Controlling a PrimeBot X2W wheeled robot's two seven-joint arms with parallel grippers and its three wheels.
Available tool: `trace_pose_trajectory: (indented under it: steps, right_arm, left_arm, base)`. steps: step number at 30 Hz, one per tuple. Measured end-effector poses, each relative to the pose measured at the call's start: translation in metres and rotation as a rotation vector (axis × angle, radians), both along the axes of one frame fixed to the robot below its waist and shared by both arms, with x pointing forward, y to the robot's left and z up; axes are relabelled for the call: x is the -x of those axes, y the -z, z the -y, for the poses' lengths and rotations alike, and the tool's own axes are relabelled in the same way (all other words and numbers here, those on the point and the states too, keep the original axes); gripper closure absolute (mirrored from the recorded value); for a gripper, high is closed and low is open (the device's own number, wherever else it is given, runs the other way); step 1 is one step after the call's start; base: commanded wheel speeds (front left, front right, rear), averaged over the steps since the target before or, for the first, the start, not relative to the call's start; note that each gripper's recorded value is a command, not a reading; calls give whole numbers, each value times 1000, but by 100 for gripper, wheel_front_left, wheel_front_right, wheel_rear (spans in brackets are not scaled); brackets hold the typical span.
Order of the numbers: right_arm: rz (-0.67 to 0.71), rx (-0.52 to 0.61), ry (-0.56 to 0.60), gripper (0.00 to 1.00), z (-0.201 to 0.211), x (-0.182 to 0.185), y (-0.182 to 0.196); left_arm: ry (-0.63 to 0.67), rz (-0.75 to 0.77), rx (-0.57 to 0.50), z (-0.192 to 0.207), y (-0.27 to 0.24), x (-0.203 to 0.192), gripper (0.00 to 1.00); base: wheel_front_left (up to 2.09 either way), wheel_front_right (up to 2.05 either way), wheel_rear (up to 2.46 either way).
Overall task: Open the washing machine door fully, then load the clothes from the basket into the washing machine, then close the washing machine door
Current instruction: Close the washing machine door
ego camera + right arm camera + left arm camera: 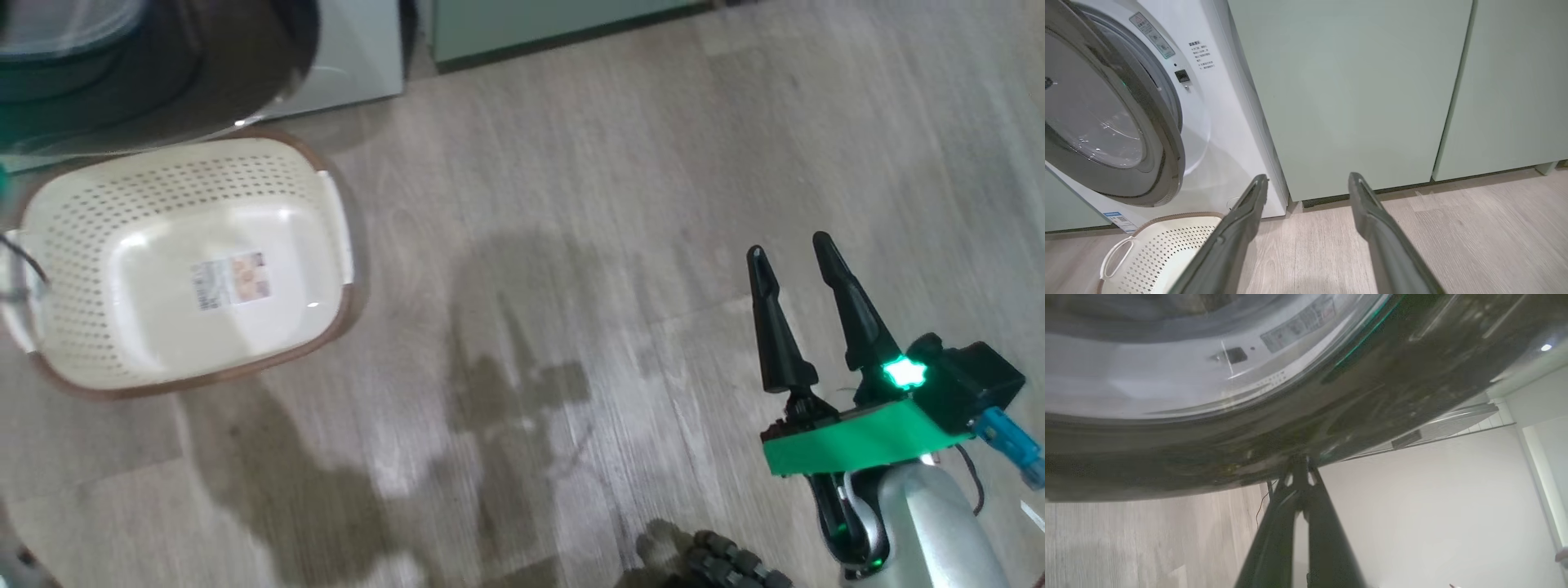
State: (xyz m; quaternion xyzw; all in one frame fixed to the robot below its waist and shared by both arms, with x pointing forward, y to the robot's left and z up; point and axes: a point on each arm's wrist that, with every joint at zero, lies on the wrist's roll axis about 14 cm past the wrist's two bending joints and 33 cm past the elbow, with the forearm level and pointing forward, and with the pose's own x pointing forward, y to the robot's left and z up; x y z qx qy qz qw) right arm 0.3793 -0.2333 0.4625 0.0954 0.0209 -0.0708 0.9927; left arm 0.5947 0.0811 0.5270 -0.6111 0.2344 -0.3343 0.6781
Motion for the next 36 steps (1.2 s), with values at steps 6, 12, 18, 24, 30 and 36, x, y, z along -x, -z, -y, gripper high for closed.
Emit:
trace_pose_trajectory:
  steps: [6, 12, 18, 24, 30, 36]
  right_arm:
    - [28, -10, -69, 0, -21, -13, -4]
    - [43, -21, -142, 0, -43, -25, -8]
    - [66, -28, -187, 0, -58, -30, -17]
    - [91, -24, -216, 0, -67, -31, -27]
    - [110, -5, -223, 0, -68, -28, -38]
    - [144, 20, -225, 0, -67, -26, -54]
  left_arm:
    - [-70, -59, 91, -24, 18, 52, 53]
    - [-218, -63, 155, -57, 13, 93, 0]
    - [-429, -97, 181, -101, 19, 125, 0]
    - [-684, -115, 198, -138, 20, 143, 0]
    - [-928, -38, 37, -152, 8, 157, 0]
    - [-1057, 216, -312, -149, -25, 168, 0]
  base:
    - [0, 0, 0]
    - [0, 0, 0]
    - [0, 0, 0]
    - [0, 0, 0]
    - [0, 0, 0]
    - [0, 0, 0]
